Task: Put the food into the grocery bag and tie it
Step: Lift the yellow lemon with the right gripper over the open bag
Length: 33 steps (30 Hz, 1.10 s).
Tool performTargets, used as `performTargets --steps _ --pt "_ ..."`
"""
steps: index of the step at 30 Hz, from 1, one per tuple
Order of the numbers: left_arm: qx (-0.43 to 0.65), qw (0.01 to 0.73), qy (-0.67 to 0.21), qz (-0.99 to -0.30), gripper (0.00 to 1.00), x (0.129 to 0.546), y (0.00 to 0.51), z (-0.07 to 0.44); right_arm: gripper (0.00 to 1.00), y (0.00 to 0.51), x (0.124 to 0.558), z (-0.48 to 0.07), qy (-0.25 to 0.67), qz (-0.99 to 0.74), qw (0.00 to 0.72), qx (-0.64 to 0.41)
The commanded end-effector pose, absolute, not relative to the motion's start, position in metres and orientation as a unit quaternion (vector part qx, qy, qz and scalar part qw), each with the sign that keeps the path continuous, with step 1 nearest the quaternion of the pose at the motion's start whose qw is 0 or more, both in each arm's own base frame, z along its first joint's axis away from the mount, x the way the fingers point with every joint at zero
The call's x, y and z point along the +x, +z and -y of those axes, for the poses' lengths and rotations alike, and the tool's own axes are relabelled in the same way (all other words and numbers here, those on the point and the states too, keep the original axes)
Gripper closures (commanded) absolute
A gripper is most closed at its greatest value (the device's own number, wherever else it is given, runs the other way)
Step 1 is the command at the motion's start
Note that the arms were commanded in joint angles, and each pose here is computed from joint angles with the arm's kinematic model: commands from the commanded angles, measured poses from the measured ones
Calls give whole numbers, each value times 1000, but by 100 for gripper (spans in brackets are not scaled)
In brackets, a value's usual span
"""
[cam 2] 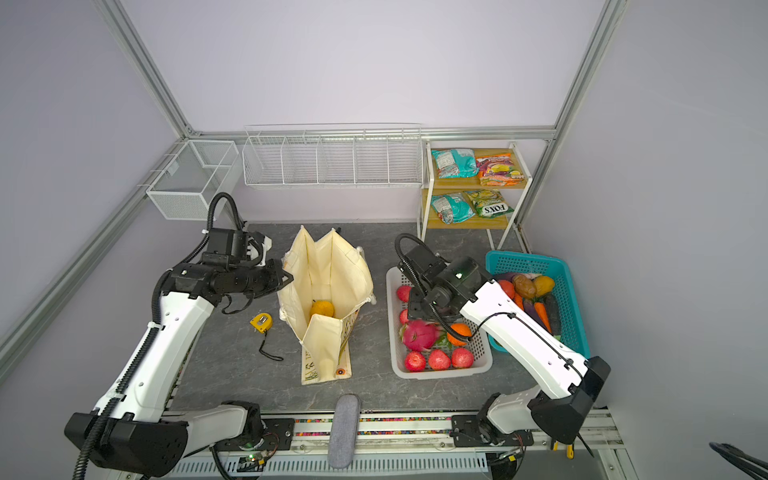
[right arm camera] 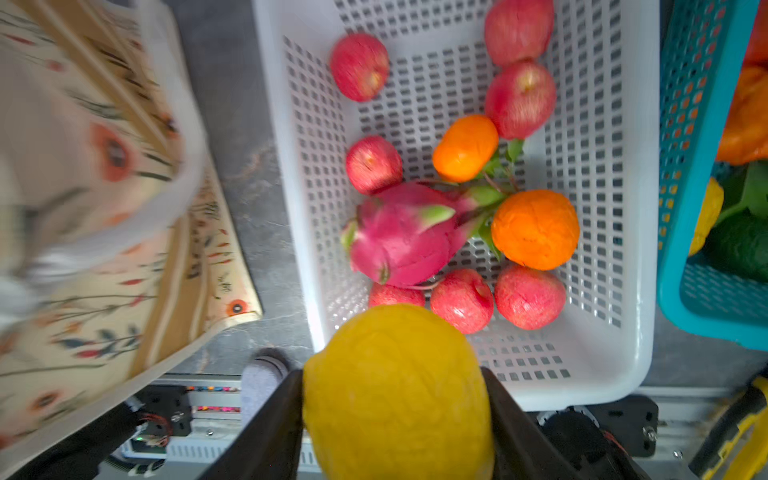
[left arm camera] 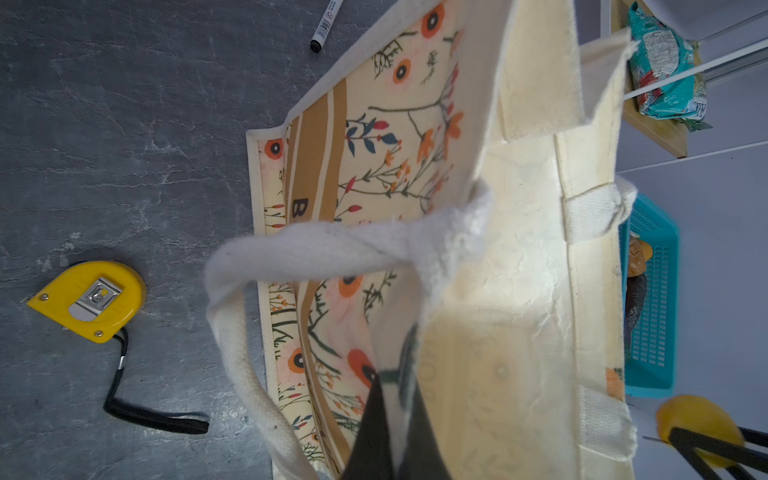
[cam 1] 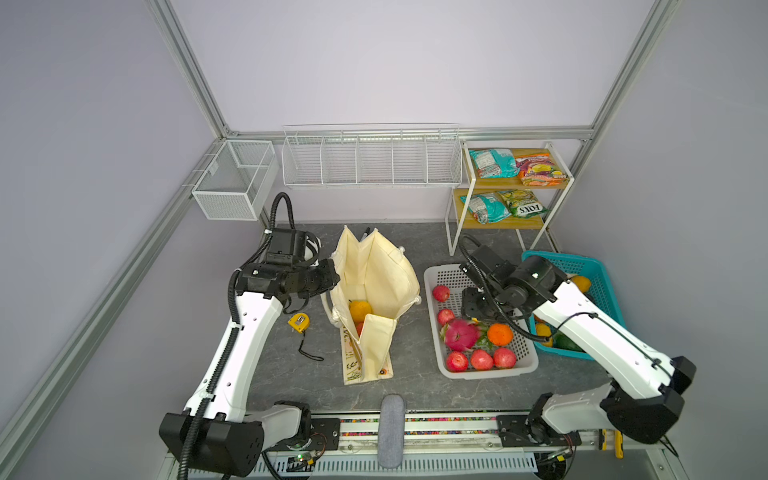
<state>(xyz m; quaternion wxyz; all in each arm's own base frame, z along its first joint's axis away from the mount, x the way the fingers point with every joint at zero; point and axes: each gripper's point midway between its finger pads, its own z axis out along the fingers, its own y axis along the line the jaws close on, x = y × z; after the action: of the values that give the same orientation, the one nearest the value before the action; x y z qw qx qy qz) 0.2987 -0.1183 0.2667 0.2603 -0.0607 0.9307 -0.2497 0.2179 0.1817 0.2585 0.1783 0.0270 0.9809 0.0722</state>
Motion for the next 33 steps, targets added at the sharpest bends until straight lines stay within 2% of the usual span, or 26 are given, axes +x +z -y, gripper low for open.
performTargets --steps 1,8,16,25,33 --pt "-64 243 -264 -931 100 287 262 123 55 287 233 -198 98 -972 213 -19" --pt "-68 245 -263 -931 100 286 262 122 55 334 256 -265 196 -937 273 -94" --pt "-73 241 -262 -932 100 284 262 122 54 333 271 -344 206 -913 280 -214" --pt "-81 240 -265 -930 100 283 262 122 53 291 280 -429 213 -889 260 -311" --pt "-80 240 -273 -928 100 282 264 124 53 238 297 -457 193 -891 242 -332"
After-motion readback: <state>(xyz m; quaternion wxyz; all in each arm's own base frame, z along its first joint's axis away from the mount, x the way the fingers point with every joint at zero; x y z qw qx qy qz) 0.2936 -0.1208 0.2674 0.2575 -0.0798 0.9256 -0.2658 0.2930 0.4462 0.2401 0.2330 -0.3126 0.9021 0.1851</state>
